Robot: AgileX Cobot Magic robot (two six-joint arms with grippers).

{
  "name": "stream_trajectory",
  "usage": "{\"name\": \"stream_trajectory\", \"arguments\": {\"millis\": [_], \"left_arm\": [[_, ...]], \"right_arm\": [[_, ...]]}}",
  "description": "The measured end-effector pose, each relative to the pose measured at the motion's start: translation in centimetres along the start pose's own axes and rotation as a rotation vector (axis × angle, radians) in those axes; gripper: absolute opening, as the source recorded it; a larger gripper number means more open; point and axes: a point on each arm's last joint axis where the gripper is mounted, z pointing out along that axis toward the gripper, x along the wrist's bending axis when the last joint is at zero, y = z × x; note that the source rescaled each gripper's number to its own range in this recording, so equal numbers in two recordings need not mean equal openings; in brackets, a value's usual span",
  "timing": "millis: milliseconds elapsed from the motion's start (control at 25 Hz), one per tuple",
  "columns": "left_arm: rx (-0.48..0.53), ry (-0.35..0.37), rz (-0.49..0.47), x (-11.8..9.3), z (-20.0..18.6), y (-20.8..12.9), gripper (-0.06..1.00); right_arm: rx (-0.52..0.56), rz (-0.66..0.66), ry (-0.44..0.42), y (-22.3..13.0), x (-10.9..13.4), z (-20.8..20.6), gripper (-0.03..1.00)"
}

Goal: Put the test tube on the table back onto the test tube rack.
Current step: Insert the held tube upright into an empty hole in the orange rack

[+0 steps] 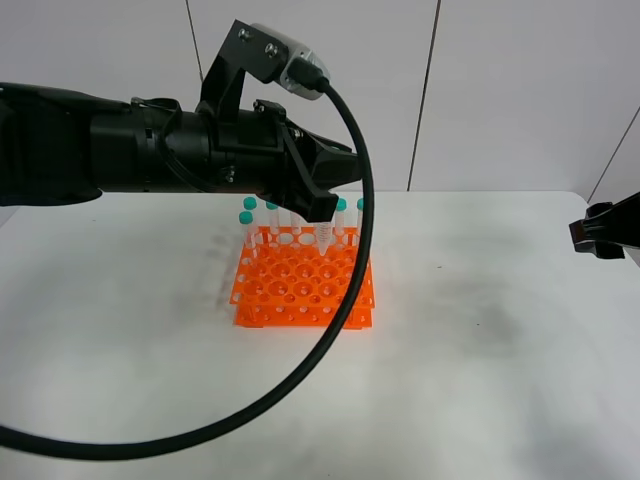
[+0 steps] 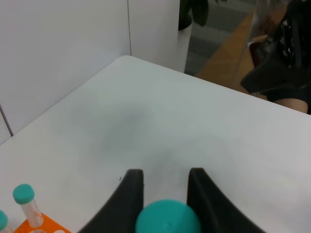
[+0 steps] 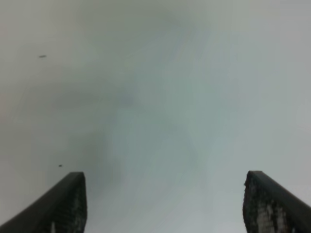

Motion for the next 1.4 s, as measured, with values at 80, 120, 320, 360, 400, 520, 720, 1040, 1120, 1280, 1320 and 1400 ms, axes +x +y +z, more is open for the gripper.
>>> {"name": "stream_trajectory", "arguments": {"millis": [80,120,320,360,400,520,720,1040,1120,1280,1320,1400], "left_arm": [[-0.001,-0.004,0.000,0.0,0.0,0.0,0.01],[-0.001,-0.005,0.000,0.0,0.0,0.0,0.01],[-0.002,-0.008,0.000,-0.1,0.0,0.0,0.01],[-0.002,-0.009,0.000,-0.1,0.0,0.0,0.01],[-0.003,-0.010,0.000,-0.1,0.0,0.0,0.01],[-0.003,-0.010,0.000,-0.1,0.0,0.0,0.01],[-0.003,-0.010,0.008,-0.1,0.0,0.0,0.01],[-0.003,-0.012,0.008,-0.1,0.0,0.0,0.01],[-0.005,-0.017,0.008,-0.2,0.0,0.0,0.01],[-0.012,-0.043,0.010,-0.4,0.0,0.1,0.01],[-0.013,-0.047,0.010,-0.4,0.0,0.1,0.01],[-0.016,-0.058,0.010,-0.5,0.0,0.1,0.01]], "right_arm": [[0.012,-0.007,0.032,-0.1,0.3,0.0,0.82],[0.020,-0.009,0.050,-0.2,0.5,0.0,0.82],[0.041,-0.012,0.093,-0.4,0.8,-0.1,0.82],[0.043,-0.013,0.095,-0.4,0.9,-0.1,0.82],[0.050,-0.015,0.097,-0.5,0.9,-0.2,0.82],[0.061,-0.018,0.102,-0.7,0.9,-0.8,0.82],[-0.016,-0.020,0.092,-1.0,0.9,-4.6,0.82],[0.154,0.030,0.069,-4.8,1.0,-10.0,0.82],[0.219,0.051,0.046,-5.7,0.8,-10.7,0.82],[0.233,0.125,0.037,-6.6,0.9,-11.8,0.82],[0.225,0.140,0.047,-6.6,1.1,-12.0,0.81],[0.220,0.155,0.074,-6.8,1.3,-12.1,0.80]]}}
